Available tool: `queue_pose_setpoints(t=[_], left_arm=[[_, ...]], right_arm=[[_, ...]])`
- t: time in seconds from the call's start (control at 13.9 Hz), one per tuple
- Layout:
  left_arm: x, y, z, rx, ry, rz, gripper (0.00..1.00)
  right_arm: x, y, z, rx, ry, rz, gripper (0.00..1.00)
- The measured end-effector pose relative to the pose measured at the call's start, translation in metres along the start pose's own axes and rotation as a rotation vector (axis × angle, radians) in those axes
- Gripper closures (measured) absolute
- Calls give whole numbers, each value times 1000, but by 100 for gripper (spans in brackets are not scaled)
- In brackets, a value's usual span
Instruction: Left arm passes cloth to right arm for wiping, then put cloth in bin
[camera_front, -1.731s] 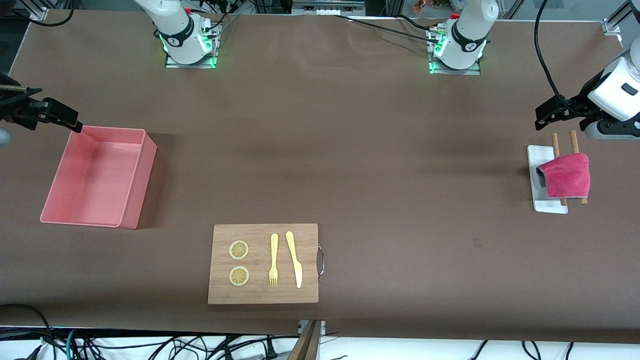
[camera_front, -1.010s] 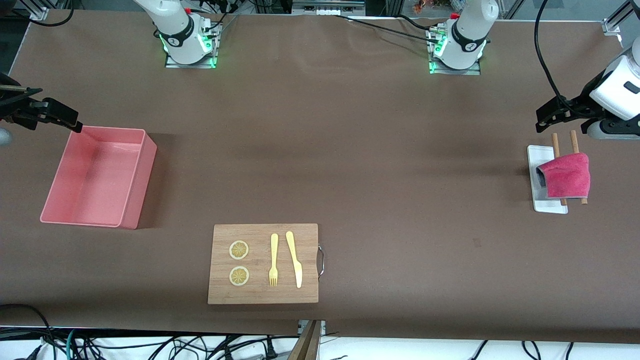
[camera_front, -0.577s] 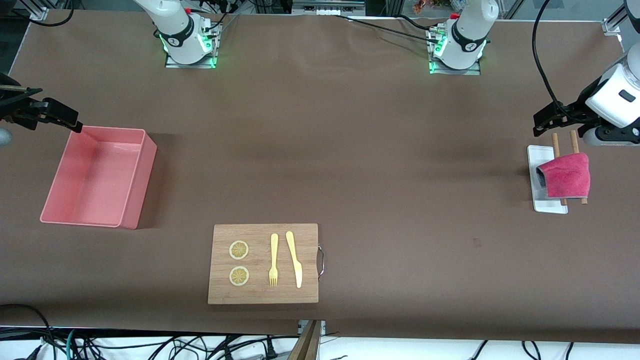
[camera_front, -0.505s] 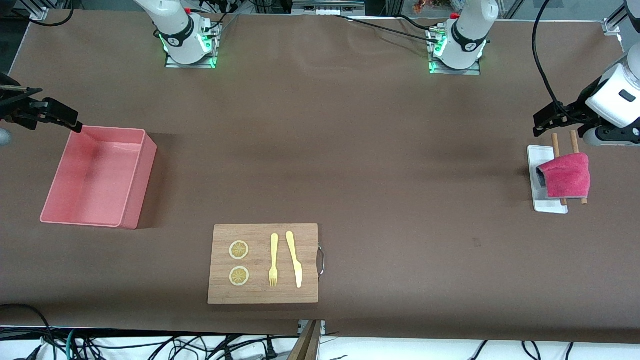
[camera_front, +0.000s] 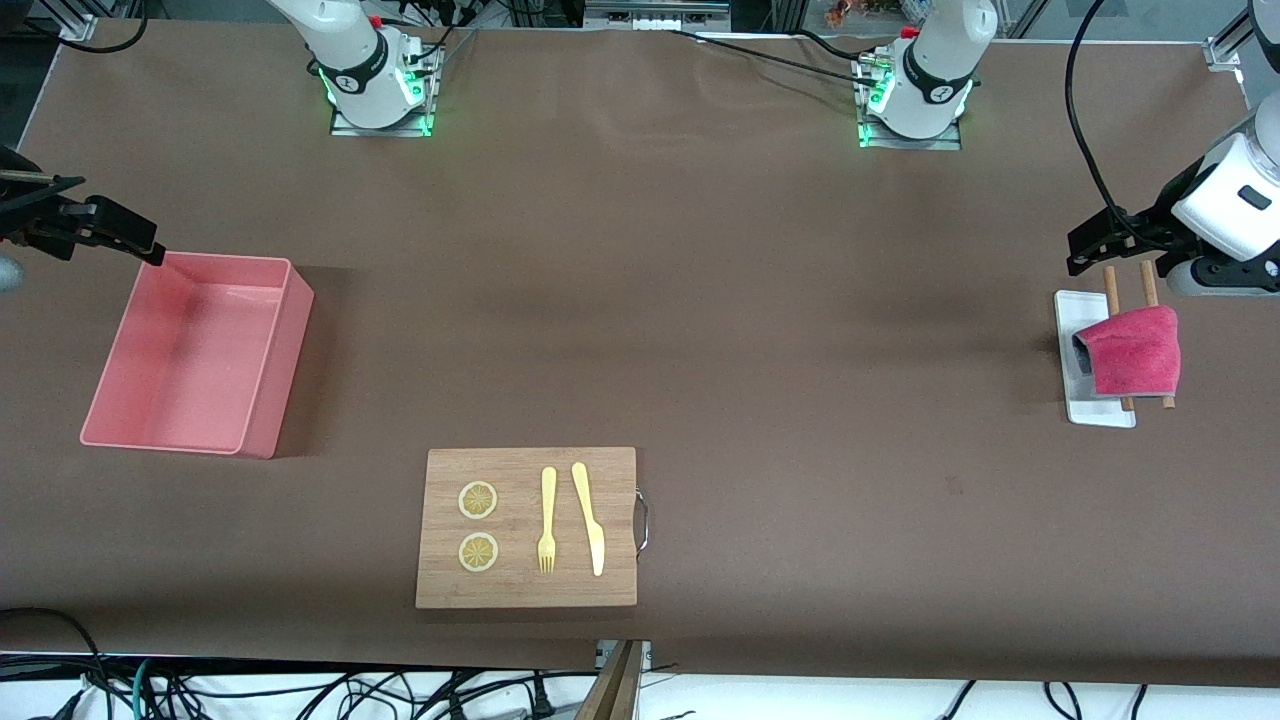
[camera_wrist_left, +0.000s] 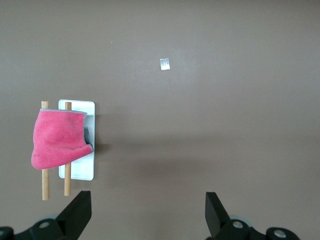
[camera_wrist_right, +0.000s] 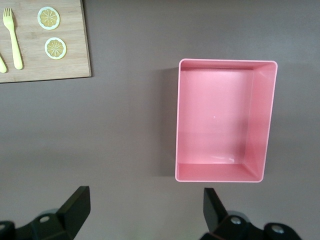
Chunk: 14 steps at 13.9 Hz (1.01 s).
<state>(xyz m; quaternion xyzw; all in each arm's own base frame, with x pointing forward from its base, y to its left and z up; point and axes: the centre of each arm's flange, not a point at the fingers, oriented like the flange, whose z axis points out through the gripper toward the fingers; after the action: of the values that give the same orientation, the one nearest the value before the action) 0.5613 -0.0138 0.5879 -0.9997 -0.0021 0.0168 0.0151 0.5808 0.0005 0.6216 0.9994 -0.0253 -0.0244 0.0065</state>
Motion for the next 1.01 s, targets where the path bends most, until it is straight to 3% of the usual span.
queue_pose_setpoints(t=[1.01], left_arm=[[0, -20, -20, -1, 26, -38, 0]], right_arm=[[0, 1, 0, 0, -1, 1, 0]])
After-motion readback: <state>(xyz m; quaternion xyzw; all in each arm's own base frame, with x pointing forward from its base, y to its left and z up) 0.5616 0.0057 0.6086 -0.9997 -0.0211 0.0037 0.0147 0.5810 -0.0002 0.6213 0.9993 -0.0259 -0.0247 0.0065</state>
